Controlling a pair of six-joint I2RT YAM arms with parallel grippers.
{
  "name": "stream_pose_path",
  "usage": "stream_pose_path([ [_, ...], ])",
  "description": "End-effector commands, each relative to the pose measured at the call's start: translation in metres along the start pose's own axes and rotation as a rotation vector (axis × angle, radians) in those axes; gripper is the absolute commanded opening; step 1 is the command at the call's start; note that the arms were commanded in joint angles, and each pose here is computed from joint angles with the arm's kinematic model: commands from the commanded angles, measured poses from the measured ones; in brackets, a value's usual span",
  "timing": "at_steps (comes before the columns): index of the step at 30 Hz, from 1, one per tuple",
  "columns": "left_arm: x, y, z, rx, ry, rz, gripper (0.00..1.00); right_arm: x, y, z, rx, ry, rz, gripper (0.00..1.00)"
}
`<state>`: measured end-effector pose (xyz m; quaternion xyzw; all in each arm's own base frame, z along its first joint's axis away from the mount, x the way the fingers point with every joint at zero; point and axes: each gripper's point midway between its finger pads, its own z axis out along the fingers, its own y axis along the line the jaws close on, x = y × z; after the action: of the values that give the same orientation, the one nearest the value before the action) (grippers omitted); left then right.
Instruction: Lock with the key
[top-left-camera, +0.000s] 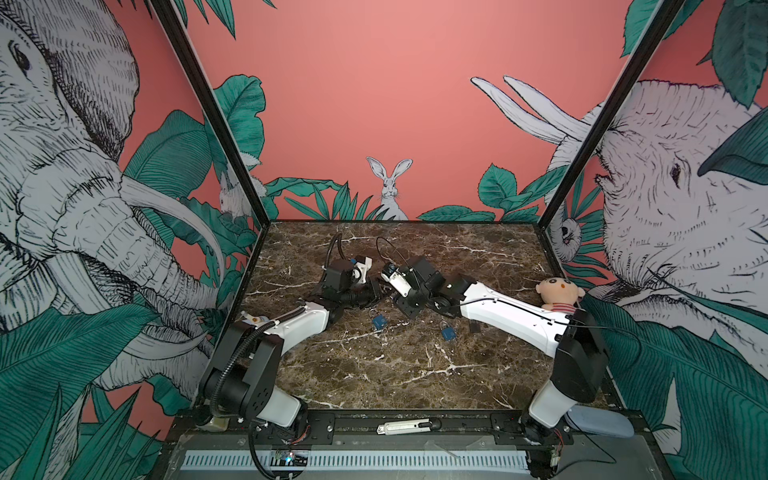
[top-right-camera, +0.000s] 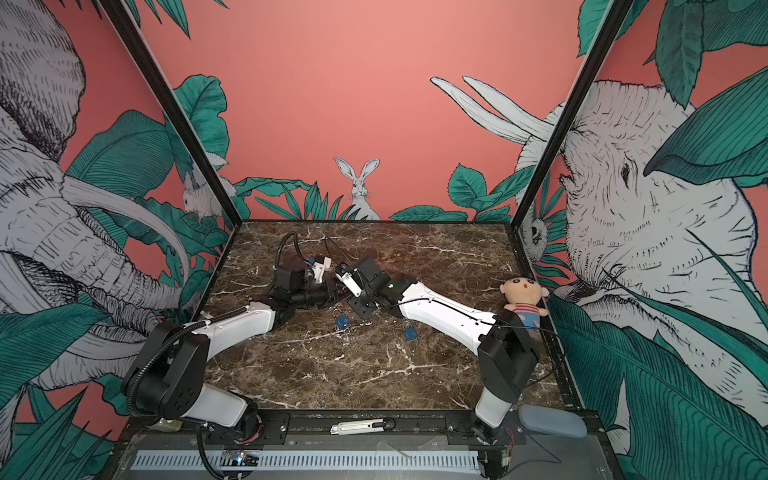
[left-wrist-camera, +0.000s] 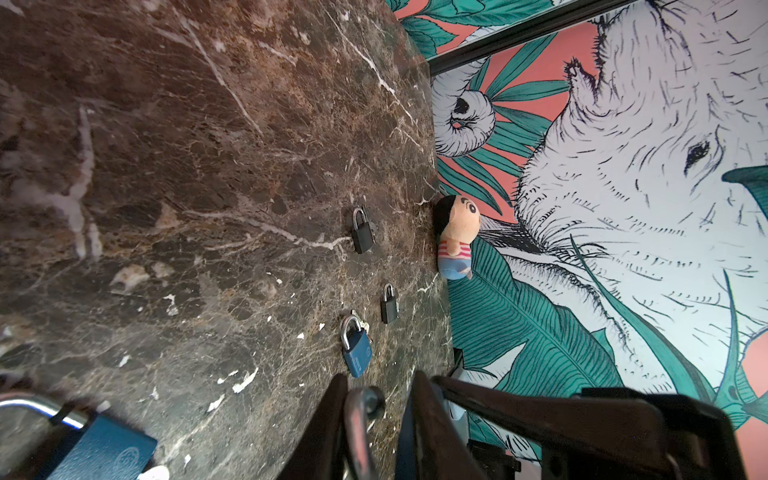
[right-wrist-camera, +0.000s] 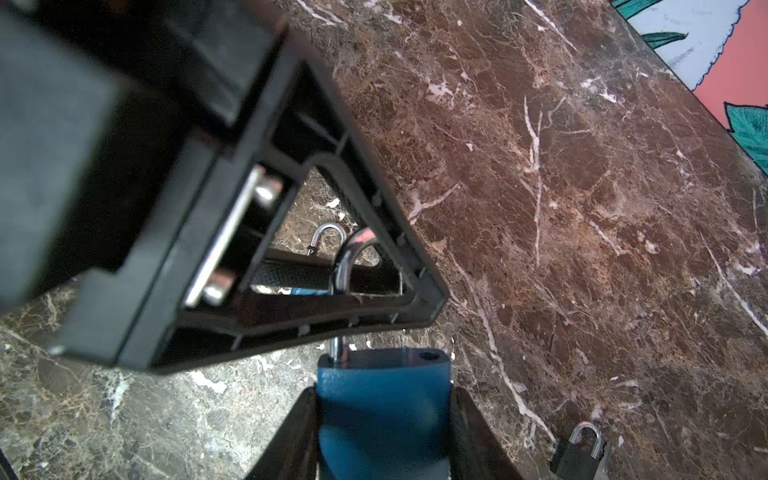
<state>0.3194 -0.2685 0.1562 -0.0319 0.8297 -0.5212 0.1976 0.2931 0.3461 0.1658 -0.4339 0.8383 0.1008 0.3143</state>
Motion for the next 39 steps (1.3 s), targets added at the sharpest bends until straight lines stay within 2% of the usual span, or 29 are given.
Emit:
stream_pose_path([
  [1, -0.0046, -0.0146, 0.0007, 0.040, -0.009, 0.030, 0.27, -0.0265, -0.0005, -0.0125, 0.015, -0.077, -0.018, 0.13],
  [20, -0.0037, -0.0097, 0.0022, 0.034, -0.010, 0.018, 0.16, -0.0274, 0.0005, -0.0150, 0.025, -0.077, -0.028, 0.12],
  [29, -0.0029, -0.0096, 0.0023, 0.036, -0.006, 0.017, 0.00, -0.0279, 0.0016, -0.0167, 0.022, -0.083, -0.029, 0.12],
  [39, -0.0047, -0.0134, 0.0000, 0.059, -0.029, 0.011, 0.00, -0.0246, 0.0018, -0.0145, 0.022, -0.085, -0.017, 0.13],
])
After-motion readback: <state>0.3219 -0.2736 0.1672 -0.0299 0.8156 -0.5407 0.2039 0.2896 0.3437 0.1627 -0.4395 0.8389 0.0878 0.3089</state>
